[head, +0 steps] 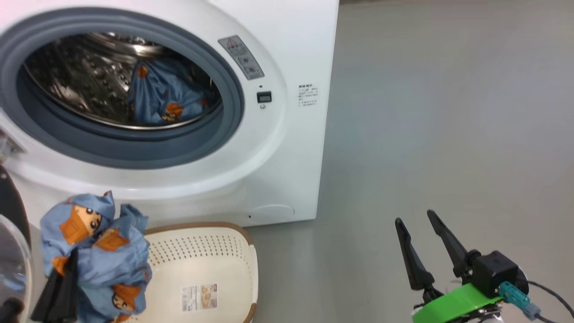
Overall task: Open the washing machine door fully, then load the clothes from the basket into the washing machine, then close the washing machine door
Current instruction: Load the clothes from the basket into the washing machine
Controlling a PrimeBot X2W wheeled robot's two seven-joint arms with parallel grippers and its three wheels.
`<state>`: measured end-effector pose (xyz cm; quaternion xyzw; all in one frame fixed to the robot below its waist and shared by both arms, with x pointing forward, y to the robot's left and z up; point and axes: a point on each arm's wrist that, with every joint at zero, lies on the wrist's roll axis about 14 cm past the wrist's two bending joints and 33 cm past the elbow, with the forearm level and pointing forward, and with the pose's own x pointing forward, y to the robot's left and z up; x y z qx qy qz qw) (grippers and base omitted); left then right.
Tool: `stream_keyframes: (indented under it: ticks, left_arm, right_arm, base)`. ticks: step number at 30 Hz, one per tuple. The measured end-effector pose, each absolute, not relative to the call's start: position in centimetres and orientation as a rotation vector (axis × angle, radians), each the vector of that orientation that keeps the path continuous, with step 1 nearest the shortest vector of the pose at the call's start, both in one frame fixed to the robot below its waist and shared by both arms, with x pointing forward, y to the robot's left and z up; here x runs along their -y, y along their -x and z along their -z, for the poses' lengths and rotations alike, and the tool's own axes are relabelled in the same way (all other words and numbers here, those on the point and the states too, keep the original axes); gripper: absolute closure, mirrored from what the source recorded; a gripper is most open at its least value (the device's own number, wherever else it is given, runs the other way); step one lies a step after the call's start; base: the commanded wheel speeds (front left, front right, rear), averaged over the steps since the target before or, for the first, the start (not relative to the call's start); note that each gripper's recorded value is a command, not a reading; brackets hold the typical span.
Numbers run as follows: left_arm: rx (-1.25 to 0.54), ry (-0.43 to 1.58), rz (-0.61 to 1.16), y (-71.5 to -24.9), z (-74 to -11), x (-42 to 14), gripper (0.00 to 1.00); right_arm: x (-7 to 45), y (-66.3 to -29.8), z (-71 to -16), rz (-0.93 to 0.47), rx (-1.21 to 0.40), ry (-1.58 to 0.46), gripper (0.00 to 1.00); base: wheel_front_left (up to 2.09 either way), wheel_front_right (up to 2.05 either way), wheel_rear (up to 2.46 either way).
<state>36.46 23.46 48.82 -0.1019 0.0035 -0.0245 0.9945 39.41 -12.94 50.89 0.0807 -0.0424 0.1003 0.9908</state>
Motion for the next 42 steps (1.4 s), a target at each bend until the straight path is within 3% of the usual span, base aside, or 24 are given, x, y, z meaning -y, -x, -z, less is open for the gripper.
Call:
stream_keyframes:
  ticks: [28,42]
  left_arm:
    - [0.008,0.184,0.035,-35.3,-49.0,-23.1,1.0]
    - [0.061,0.162,0.091,-42.0,-50.7,-23.0,1.0]
  right_arm:
    - [13.4,-38.4,-51.1,-0.187,0.092,-0.161,0.0]
    - [13.6,-39.8,-48.2,-0.176,0.015,-0.169,0.0]
  base:
    - [0.0,0.0,0.0]
    - [0.0,0.0,0.0]
